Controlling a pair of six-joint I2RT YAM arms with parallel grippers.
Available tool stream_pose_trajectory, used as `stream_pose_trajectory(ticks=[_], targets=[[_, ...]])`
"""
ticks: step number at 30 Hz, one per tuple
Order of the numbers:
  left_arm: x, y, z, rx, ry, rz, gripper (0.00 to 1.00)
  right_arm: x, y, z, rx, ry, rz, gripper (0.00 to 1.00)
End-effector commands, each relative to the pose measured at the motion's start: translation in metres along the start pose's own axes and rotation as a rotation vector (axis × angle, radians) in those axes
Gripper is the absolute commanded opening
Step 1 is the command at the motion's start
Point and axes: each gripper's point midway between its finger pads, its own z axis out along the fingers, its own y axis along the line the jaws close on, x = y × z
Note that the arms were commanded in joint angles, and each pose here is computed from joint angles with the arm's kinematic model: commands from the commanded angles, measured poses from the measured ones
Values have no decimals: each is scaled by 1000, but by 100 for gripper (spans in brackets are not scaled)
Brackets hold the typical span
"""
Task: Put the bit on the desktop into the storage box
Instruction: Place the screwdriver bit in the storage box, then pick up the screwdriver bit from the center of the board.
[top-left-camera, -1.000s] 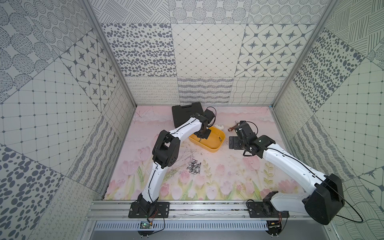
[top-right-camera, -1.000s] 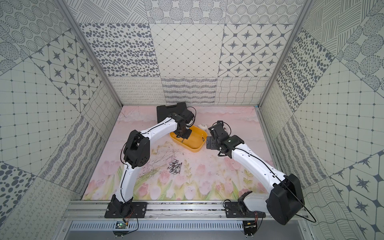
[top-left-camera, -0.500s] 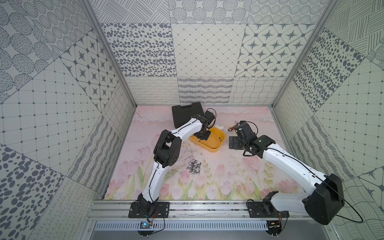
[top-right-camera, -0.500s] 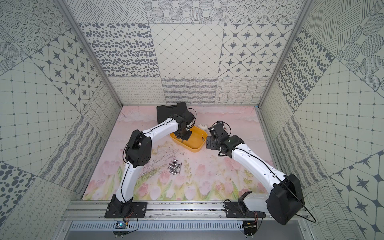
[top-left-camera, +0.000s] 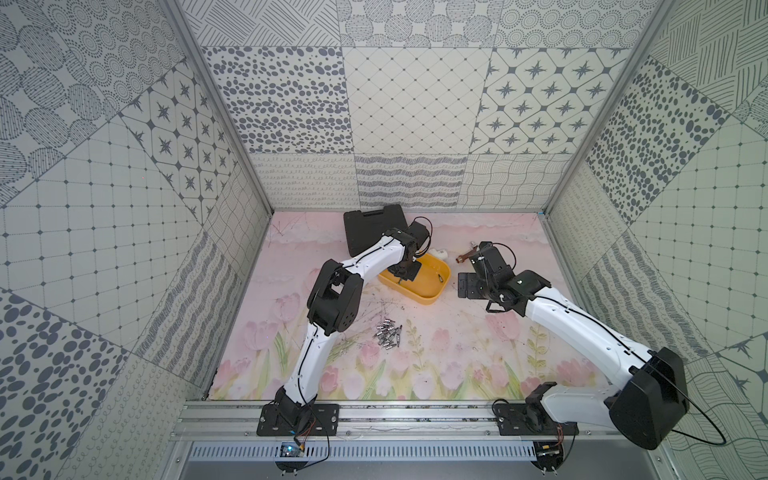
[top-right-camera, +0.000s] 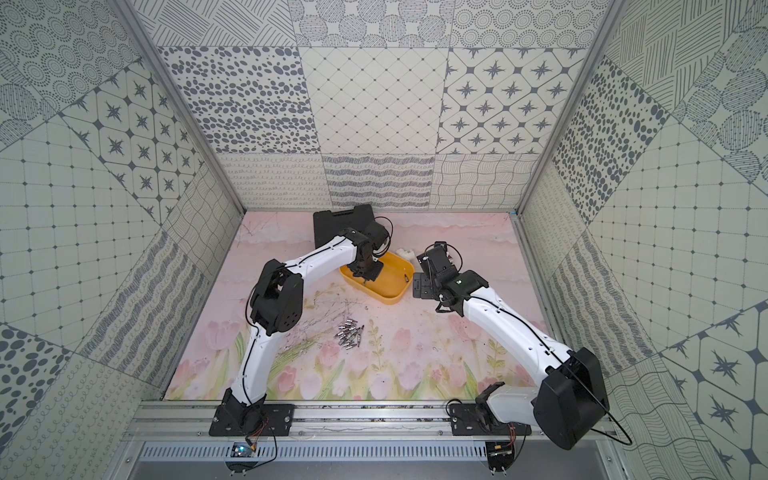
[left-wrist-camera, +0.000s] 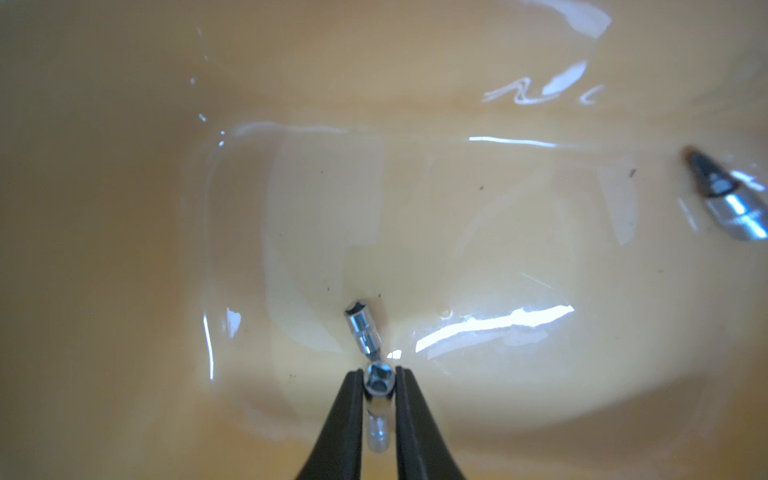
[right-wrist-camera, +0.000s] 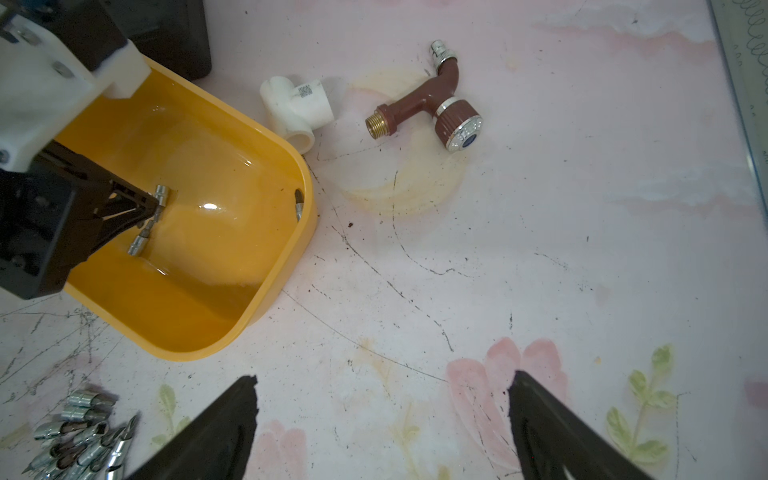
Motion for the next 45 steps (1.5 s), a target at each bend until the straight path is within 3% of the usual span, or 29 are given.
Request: stream_pose_trajectory(ticks=[1,4,8,13,26,33,45], targets=[[2,8,-15,-23,2,8,31,-10,1,-5,-21,-38,31,97],[1,10,-27,-26,-15,5,42,-11,2,-6,-23,-41,29,97],[1,15,-50,-37,-60,-11,48,-13,2,-7,-27,-47,29,97],[6,21,-87,-29,-147,-47,66,-14,2,-8,-27,-48,26,97],[55,36,-147,-37,-237,-131,95,-16,1,-8,-23,-53,21,97],[88,33,-158,7,-216,-173,98,-14,1,-7,-24,-47,20,97],[156,7,-139,17,-46,-150,95,-14,3,-6,-30,-42,21,97]])
